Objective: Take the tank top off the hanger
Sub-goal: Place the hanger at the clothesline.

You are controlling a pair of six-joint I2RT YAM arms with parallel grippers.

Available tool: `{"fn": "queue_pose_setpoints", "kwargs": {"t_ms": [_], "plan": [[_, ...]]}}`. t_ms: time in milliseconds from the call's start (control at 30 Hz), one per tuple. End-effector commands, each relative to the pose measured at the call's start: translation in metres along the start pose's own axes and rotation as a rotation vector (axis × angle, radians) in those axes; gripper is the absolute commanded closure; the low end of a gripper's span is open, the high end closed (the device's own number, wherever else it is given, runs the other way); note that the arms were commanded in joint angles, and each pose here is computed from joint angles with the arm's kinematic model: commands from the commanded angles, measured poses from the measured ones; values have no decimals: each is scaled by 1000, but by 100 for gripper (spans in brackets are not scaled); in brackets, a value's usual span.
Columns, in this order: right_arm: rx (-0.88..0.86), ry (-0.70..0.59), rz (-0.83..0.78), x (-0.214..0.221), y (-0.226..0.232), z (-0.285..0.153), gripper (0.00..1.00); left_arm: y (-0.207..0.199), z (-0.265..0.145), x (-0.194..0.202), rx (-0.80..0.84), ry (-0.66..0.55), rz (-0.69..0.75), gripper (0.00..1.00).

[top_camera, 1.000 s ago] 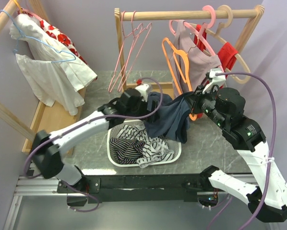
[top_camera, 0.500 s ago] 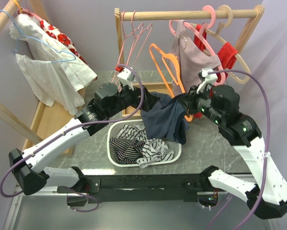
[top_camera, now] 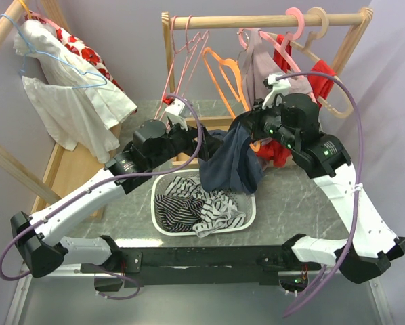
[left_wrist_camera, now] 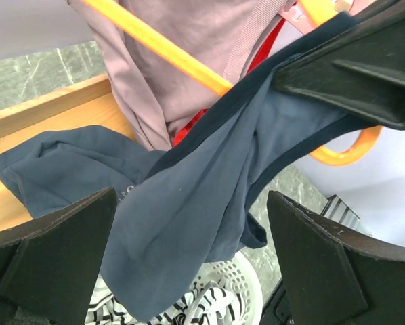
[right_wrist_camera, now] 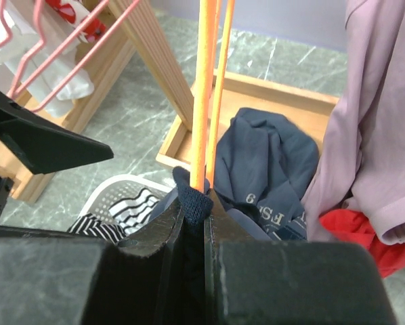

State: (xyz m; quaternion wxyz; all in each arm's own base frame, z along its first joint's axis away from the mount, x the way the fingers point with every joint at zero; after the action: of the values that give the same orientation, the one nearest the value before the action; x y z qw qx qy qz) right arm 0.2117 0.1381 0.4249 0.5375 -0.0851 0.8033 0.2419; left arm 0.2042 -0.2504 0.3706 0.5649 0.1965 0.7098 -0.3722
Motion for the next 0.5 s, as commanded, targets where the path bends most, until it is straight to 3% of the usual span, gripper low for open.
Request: {"fn": "queue_pose_setpoints", "kwargs": {"t_ms": [0, 233, 467], "plan": [[-61, -198, -26, -34, 11, -24, 100, -3, -5, -9, 1, -44, 12, 1], [-128, -190, -27, -36, 17, -31, 100, -10, 12, -22, 67, -104, 39, 0], [-192, -179, -20, -32, 21, -39, 100, -14, 36, -6, 178, -141, 45, 1]]}}
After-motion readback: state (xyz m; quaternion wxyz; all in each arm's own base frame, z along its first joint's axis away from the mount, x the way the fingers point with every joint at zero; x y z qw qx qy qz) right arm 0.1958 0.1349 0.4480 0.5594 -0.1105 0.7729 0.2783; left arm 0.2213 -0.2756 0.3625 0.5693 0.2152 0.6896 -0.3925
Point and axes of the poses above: each gripper's point midway between its finger pads, its own z axis out along the fingers, its own y axis along the line the jaws close on, x = y × z, the point moved 10 cm from there along -z, back along the fingers, and after that the axes turned 6 degrees about z, right-handed, at the moved point
